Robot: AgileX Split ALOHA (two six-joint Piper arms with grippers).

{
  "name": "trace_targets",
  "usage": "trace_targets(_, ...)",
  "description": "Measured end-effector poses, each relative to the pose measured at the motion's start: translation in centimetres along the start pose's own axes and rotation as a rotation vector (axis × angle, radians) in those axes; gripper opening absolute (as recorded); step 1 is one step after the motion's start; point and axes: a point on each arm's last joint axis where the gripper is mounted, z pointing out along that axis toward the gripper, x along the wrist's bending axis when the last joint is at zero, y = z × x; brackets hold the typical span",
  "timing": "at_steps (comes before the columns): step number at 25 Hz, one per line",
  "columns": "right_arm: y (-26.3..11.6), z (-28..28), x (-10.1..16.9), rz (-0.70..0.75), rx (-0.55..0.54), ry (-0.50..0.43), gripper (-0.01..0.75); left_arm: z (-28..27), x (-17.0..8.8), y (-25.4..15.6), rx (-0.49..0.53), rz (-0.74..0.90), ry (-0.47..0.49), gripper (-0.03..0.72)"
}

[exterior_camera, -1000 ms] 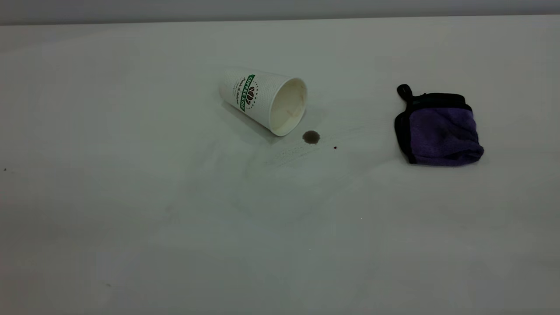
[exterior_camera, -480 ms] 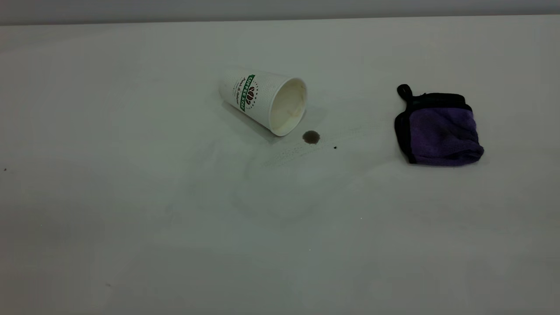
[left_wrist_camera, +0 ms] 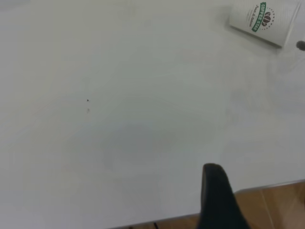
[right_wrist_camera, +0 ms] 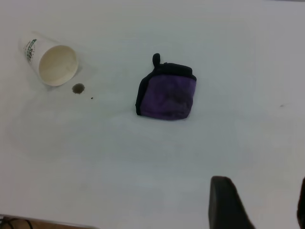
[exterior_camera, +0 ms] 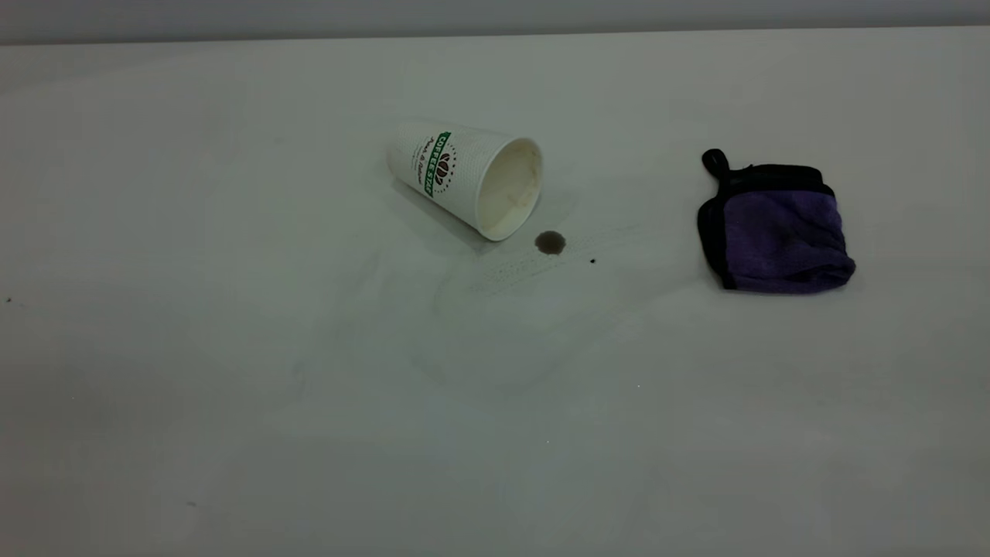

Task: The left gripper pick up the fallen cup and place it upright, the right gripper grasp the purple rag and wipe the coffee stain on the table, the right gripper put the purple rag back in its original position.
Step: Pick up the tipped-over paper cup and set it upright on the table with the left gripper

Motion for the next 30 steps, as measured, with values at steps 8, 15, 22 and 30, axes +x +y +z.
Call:
trace_targets(8, 0.0, 0.0, 0.0, 0.0, 0.0, 0.0, 0.402, 0.0, 0.0, 0.0, 0.0, -0.011, 0.0, 0.473)
trace_targets(15, 0.0, 0.0, 0.0, 0.0, 0.0, 0.0, 0.402, 0.0, 0.0, 0.0, 0.0, -0.032, 0.0, 0.45)
trace_targets(22, 0.0, 0.0, 0.0, 0.0, 0.0, 0.0, 0.402, 0.0, 0.0, 0.0, -0.001, -0.063, 0.0, 0.403)
trace_targets(30, 0.0, 0.0, 0.0, 0.0, 0.0, 0.0, 0.402, 2.5, 0.4, 2.8, 0.18, -0.034, -0.016, 0.421)
